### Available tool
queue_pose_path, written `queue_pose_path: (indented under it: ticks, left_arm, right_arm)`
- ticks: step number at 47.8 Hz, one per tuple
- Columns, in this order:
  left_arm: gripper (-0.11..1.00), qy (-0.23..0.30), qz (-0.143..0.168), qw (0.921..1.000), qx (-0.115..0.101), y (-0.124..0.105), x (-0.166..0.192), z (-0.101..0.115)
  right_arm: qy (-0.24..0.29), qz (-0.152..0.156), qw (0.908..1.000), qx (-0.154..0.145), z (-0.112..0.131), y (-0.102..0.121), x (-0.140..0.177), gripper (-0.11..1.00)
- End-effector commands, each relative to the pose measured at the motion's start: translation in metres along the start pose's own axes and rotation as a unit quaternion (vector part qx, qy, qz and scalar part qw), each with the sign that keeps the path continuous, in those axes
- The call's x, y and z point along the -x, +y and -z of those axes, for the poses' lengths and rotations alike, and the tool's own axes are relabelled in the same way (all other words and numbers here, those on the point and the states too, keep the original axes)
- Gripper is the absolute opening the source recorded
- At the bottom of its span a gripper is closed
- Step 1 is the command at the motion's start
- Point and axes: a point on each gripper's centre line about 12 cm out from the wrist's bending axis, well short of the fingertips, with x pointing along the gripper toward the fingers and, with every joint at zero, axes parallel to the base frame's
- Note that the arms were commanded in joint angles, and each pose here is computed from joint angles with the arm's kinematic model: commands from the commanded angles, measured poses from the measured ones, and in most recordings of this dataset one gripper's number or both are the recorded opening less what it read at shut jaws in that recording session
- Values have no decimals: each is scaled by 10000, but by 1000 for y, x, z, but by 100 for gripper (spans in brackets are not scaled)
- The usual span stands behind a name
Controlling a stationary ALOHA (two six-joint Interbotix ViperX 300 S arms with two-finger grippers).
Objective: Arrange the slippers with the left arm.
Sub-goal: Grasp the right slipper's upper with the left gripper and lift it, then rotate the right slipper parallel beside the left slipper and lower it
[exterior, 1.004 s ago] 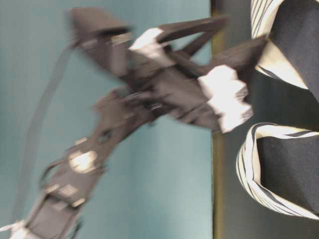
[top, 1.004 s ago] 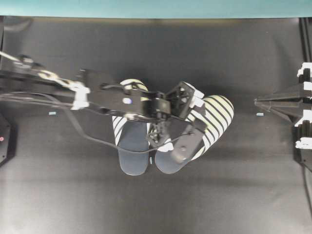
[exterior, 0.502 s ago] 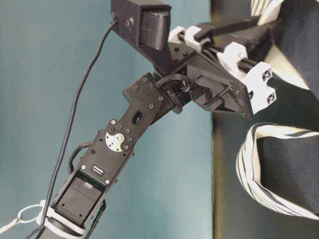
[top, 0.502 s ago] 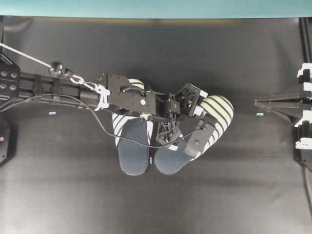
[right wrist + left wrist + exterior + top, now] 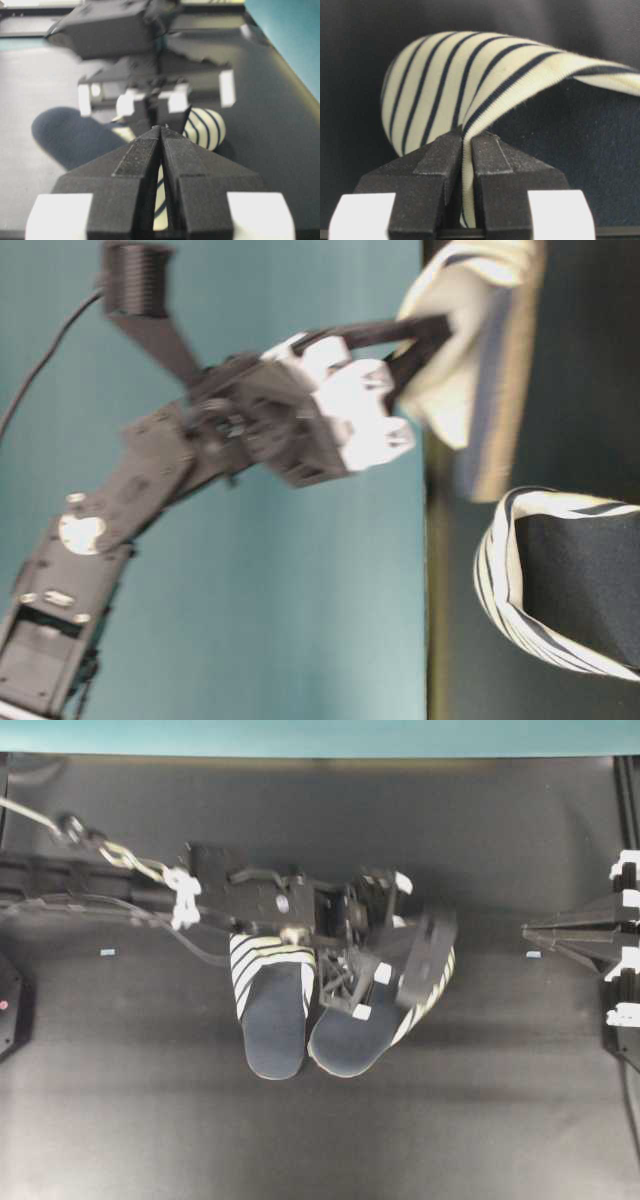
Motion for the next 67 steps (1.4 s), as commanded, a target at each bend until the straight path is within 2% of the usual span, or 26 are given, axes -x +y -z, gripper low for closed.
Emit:
queue_pose_path:
  ticks: [1, 5, 9, 11, 15, 27, 38, 57, 67]
  left_arm:
    - [1, 30, -76, 9986, 517, 15, 25, -6]
    - [1, 222, -78, 9946, 1008, 21, 29, 2]
    - [1, 364, -107, 9898, 1374, 28, 28, 11]
    - [1, 383, -124, 9873, 1535, 30, 27, 13]
    - [1, 379, -147, 9846, 1700, 33, 28, 14]
    - [1, 554, -124, 9820, 1802, 33, 13, 24]
    - [1, 754, -75, 9808, 1798, 28, -2, 34]
    - [1, 730, -46, 9811, 1789, 23, -8, 36]
    - [3, 717, -41, 9798, 1865, 20, -8, 33]
  right_arm:
    - [-69, 8, 10000, 22, -3, 0, 0, 0]
    - [-84, 15, 10000, 22, -4, -1, 0, 0]
    - [-92, 8, 10000, 30, -4, 0, 0, 0]
    - [-92, 8, 10000, 30, -4, 0, 0, 0]
    - [-92, 15, 10000, 30, -4, -1, 0, 0]
    - [-123, 8, 9999, 30, -5, 0, 0, 0]
    - [-123, 15, 9999, 22, -4, -1, 0, 0]
    - [-84, 16, 10000, 30, -2, -1, 1, 0]
    - [-107, 16, 9999, 30, -2, -1, 1, 0]
